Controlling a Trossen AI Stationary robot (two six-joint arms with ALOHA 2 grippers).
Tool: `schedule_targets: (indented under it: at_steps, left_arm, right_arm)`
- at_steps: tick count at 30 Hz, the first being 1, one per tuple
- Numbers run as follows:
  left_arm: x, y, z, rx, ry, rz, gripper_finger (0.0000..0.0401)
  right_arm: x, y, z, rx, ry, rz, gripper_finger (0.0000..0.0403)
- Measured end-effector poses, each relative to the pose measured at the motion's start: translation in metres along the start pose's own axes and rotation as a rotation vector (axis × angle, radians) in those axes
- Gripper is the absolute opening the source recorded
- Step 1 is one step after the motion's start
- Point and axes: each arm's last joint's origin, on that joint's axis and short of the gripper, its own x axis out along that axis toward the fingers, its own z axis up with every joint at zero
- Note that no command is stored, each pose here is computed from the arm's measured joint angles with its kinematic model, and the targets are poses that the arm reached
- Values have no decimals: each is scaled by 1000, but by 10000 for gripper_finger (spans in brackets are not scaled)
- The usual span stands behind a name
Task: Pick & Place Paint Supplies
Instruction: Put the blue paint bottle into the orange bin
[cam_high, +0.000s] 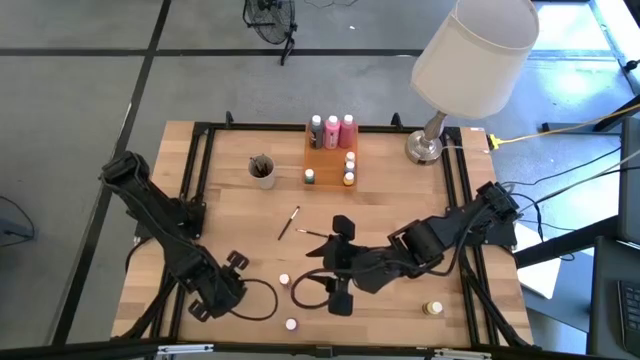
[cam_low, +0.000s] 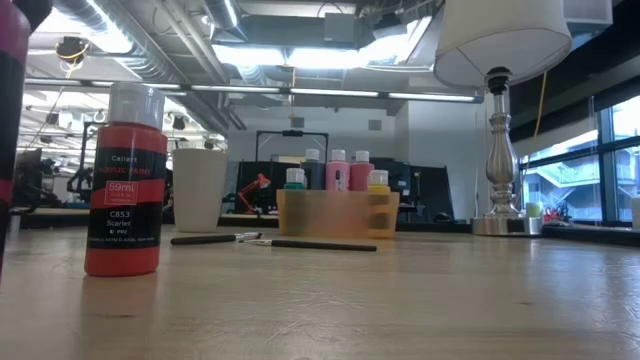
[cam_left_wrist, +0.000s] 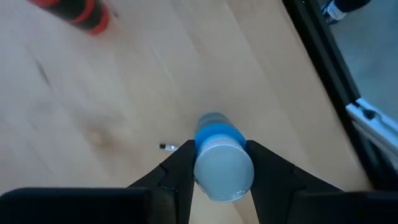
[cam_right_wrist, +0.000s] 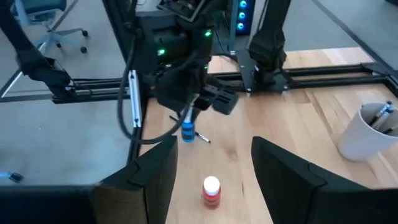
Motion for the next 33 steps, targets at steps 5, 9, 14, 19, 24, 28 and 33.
schedule_targets:
  at_steps: [5,9,14,19,24,28,33]
  left_arm:
    - [-19,2,5,-50,36,17,117]
    - [-38,6,11,-93,58,38,117]
    - [-76,21,28,-155,5,75,117]
    - [-109,50,42,-215,29,177,117]
    - [-124,86,54,-287,137,276,117]
    - [-137,112,72,-284,81,309,117]
    - [-159,150,86,-270,22,509,117]
  right_arm:
    - [-11,6,5,-24,-35,30,208]
    - [-35,11,18,-37,-97,69,208]
    - [-63,19,25,-79,-145,120,208]
    - [-87,34,22,-146,-167,184,208]
    - [-111,41,19,-163,-178,226,208]
    - [-128,45,13,-190,-169,198,208]
    - [-137,52,3,-232,-142,182,208]
